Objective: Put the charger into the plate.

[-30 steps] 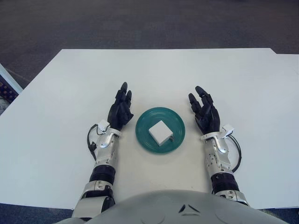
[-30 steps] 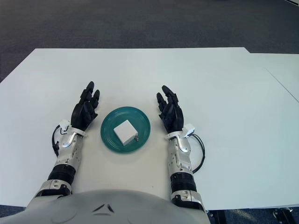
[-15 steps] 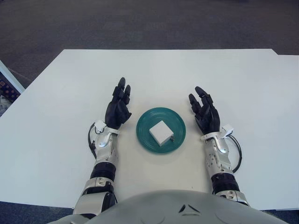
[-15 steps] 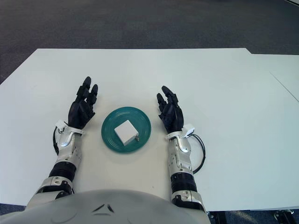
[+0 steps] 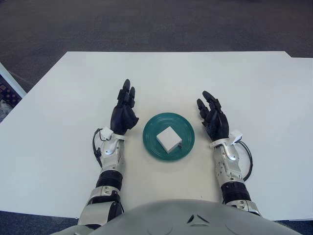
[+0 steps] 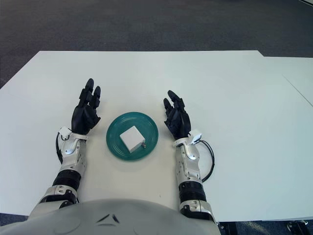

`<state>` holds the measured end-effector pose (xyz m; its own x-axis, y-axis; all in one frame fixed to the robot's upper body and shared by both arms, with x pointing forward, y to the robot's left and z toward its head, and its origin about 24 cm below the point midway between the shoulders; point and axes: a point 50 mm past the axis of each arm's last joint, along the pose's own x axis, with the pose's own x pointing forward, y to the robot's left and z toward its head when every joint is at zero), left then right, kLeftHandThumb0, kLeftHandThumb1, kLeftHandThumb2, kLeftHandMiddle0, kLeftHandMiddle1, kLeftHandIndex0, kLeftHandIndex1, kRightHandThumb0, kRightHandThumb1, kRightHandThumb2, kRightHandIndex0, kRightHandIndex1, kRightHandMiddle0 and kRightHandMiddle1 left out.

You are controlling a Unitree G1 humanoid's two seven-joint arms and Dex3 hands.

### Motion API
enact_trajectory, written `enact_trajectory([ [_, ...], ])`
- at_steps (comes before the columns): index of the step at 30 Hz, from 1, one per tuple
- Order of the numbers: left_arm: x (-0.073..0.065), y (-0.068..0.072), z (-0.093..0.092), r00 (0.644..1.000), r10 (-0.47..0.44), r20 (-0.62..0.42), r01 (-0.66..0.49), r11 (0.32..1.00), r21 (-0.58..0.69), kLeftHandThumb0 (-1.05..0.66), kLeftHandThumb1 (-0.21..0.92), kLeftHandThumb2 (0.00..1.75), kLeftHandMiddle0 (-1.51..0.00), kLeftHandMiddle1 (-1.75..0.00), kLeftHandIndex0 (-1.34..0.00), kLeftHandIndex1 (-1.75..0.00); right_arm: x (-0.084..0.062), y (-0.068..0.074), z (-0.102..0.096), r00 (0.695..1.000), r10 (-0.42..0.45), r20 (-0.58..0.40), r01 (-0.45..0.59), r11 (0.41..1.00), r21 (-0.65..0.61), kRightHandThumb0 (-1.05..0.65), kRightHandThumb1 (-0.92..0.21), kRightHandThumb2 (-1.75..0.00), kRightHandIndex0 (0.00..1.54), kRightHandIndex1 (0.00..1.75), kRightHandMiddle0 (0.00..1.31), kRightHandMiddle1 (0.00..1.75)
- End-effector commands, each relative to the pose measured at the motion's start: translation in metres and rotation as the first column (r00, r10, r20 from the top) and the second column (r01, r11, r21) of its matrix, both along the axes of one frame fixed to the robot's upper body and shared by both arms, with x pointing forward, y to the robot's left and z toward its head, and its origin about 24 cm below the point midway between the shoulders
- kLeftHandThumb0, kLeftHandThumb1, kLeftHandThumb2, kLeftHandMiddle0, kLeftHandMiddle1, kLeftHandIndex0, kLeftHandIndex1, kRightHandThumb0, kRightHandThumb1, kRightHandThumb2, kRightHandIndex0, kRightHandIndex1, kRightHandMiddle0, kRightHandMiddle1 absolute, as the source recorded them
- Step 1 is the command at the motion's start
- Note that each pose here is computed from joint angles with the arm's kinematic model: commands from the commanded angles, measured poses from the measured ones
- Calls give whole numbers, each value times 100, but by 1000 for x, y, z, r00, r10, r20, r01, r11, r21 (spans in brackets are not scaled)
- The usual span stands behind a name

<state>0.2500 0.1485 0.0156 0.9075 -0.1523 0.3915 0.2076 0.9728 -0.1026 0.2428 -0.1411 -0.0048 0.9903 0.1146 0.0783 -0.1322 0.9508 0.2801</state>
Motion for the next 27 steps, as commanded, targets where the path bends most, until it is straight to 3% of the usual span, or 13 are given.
enact_trajectory([
  [1, -36, -9, -42, 984, 21, -175, -33, 997, -66, -105, 92, 97, 0, 0, 0, 0, -22, -5, -27, 991, -18, -134, 16, 1000, -11, -94, -92, -96, 12, 0, 0, 38],
  [27, -41, -15, -40, 983, 13, -181, -42, 987, -156, -105, 92, 101, 0, 0, 0, 0, -21, -8, -21, 991, -15, -129, 5, 997, -73, -94, -92, -96, 8, 0, 0, 34],
])
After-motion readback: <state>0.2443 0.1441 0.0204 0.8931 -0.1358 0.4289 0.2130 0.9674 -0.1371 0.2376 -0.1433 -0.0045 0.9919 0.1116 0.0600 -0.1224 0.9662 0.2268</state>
